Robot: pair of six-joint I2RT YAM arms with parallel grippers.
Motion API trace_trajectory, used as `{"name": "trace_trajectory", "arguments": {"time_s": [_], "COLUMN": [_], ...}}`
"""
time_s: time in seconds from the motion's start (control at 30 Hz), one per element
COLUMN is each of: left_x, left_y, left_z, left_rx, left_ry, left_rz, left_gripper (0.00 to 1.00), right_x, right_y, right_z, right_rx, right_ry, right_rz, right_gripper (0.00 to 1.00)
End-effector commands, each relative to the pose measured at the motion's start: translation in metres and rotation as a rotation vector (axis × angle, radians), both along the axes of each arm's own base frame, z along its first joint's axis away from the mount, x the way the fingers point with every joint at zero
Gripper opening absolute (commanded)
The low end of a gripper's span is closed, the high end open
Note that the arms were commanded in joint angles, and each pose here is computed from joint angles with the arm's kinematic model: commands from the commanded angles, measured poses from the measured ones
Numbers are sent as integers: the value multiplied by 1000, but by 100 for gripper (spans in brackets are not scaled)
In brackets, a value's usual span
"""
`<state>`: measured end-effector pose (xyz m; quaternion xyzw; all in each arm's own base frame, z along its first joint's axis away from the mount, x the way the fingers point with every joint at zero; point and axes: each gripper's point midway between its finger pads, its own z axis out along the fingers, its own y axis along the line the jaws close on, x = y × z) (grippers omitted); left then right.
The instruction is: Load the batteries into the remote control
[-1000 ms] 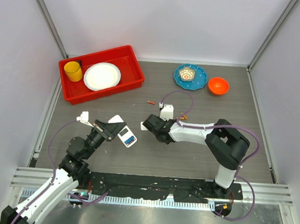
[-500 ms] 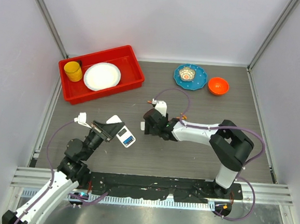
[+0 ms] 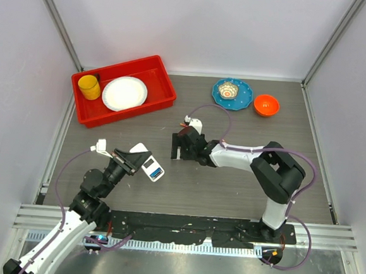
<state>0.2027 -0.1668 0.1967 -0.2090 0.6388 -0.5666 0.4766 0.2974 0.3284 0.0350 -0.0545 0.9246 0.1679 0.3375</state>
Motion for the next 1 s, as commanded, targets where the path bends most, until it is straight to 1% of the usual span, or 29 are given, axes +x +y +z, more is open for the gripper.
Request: {"name": "trace_trajectory", "arguments": {"time_s": [0.0, 0.2, 0.3, 0.33, 0.4, 0.43, 0.53, 0.57, 0.67, 0.77, 0.83, 0.97], "left_x": [2, 1, 2, 1, 1, 1, 0, 0, -1, -1, -1, 0], "left_y": [1, 3, 3, 3, 3, 3, 4, 4, 4, 4, 3, 3], "left_z": [21, 21, 19, 20, 20, 21, 23, 22, 23, 25, 23, 23], "left_rx": [-18, -19, -13, -14, -11, -12, -12, -11, -12, -14, -13, -15], "left_ry": [-57, -60, -57, -59, -60, -61, -67, -65, -68, -71, -66, -64], "left_rz": [12, 18, 19, 19, 18, 18, 20, 20, 20, 18, 16, 16], "left_gripper": [0, 0, 0, 0, 0, 0, 0, 0, 0, 0, 0, 0], "right_x": [8, 7, 10, 3, 9, 4, 3, 1, -3, -9, -12, -24], "right_y": [26, 30, 29, 25, 20, 16, 8, 2, -9, -21, -27, -55], "right_z": [8, -1, -5, -10, -16, -21, -30, -34, -41, -43, -43, -46], "right_rx": [28, -55, -143, -202, -283, -323, -366, -382, -414, -431, -432, -449], "right_ry": [-21, -25, -44, -34, -53, -41, -33, -27, -18, -12, -11, 4], "right_rz": [45, 56, 48, 57, 31, 35, 14, 9, -3, -11, -21, -38], "right_gripper": [89, 89, 88, 87, 84, 83, 76, 72, 63, 58, 56, 53]}}
